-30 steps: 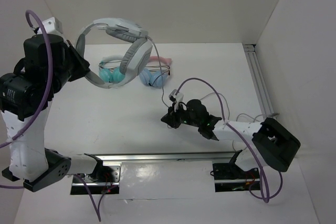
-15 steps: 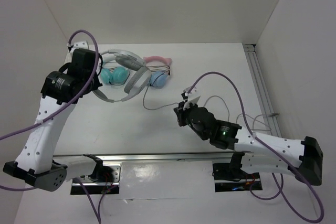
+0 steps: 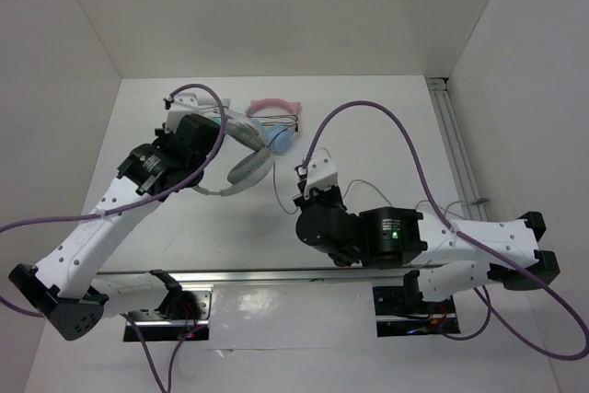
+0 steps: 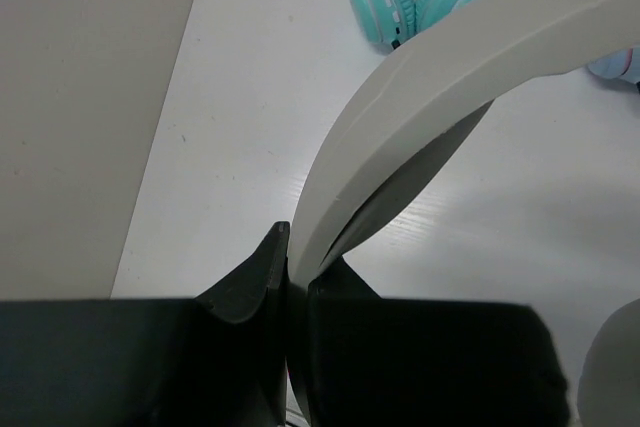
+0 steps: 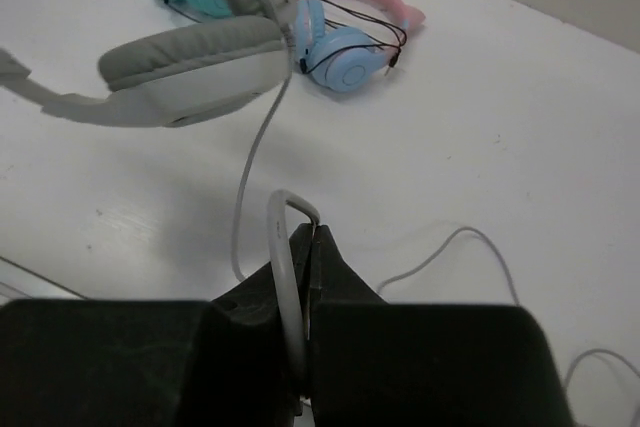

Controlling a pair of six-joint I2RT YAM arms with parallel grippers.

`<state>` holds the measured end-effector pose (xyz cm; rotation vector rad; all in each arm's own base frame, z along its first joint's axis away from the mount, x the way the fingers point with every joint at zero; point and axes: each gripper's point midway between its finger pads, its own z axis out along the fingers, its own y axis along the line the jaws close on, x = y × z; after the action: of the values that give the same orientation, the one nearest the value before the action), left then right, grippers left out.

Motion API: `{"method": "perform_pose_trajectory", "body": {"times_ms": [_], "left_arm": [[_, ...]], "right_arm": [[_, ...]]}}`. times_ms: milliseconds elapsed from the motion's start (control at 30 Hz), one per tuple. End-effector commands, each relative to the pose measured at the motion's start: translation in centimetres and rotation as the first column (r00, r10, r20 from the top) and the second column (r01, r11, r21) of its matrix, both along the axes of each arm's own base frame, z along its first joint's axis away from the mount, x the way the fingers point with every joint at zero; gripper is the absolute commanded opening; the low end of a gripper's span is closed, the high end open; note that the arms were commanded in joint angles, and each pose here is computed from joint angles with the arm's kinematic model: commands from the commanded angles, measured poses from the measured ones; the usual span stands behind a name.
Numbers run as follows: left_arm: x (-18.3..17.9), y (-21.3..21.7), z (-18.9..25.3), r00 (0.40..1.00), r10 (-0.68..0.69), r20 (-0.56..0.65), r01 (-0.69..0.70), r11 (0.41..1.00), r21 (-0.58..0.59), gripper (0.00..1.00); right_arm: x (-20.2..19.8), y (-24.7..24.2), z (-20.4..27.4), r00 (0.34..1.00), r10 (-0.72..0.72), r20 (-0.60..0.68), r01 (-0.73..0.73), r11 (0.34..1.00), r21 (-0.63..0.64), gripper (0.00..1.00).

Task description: Wrap the headphones

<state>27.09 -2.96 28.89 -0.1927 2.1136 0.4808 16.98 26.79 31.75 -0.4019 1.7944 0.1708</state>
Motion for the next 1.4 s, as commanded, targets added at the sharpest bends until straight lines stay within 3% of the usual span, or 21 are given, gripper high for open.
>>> {"method": "perform_pose_trajectory", "body": {"times_ms": [0, 100, 233, 333, 433, 533, 733, 867, 1200, 1367], "left_arm": [[1.6, -1.4, 0.8, 0.994, 0.018, 0.103, -0.02, 1.0, 0.019, 0.0], [1.6, -3.0, -0.5, 0.997, -0.018, 0.081, 0.012, 0.997, 0.077, 0.0], [1.2, -4.7, -2.5, 0.996, -0.086, 0.025, 0.083, 0.992, 0.098, 0.0], [1.0, -6.3, -3.7, 0.982, -0.189, 0.018, 0.188, 0.981, 0.053, 0.0], [0.6, -8.6, -4.1, 0.946, -0.325, 0.01, 0.325, 0.946, -0.003, 0.0], [-0.7, -11.7, -3.8, 0.873, -0.488, 0.026, 0.488, 0.873, -0.019, 0.0], [-1.6, -14.6, -6.1, 0.826, -0.559, -0.07, 0.561, 0.827, 0.014, 0.0], [-2.0, -15.9, -6.8, 0.781, -0.614, -0.112, 0.616, 0.788, -0.022, 0.0], [-7.4, -20.6, -5.4, 0.512, -0.857, -0.049, 0.846, 0.514, -0.142, 0.0], [-8.6, -21.3, -5.0, 0.45, -0.893, -0.028, 0.877, 0.447, -0.177, 0.0]], "right_arm": [[-1.7, 0.1, 1.0, 0.999, 0.012, 0.045, -0.007, 0.994, -0.112, 0.0], [-3.4, 0.3, 1.6, 0.996, 0.057, 0.068, -0.045, 0.986, -0.16, 0.0], [-3.1, -0.8, 3.6, 0.995, 0.037, 0.088, -0.025, 0.991, -0.128, 0.0], [-2.9, -1.4, 4.9, 0.994, 0.048, 0.102, -0.036, 0.993, -0.115, 0.0], [-2.7, -2.1, 6.0, 0.99, 0.057, 0.132, -0.042, 0.993, -0.115, 0.0], [-2.6, -2.0, 7.5, 0.981, 0.097, 0.17, -0.079, 0.991, -0.106, 0.0], [-3.3, -0.2, 9.6, 0.941, 0.256, 0.222, -0.233, 0.964, -0.125, 0.0], [-4.3, 2.0, 7.8, 0.897, 0.389, 0.211, -0.337, 0.91, -0.242, 0.0], [-0.3, 1.2, 7.3, 0.917, 0.329, 0.225, -0.269, 0.928, -0.259, 0.0], [1.8, 0.4, 6.9, 0.936, 0.273, 0.223, -0.203, 0.934, -0.295, 0.0]]}}
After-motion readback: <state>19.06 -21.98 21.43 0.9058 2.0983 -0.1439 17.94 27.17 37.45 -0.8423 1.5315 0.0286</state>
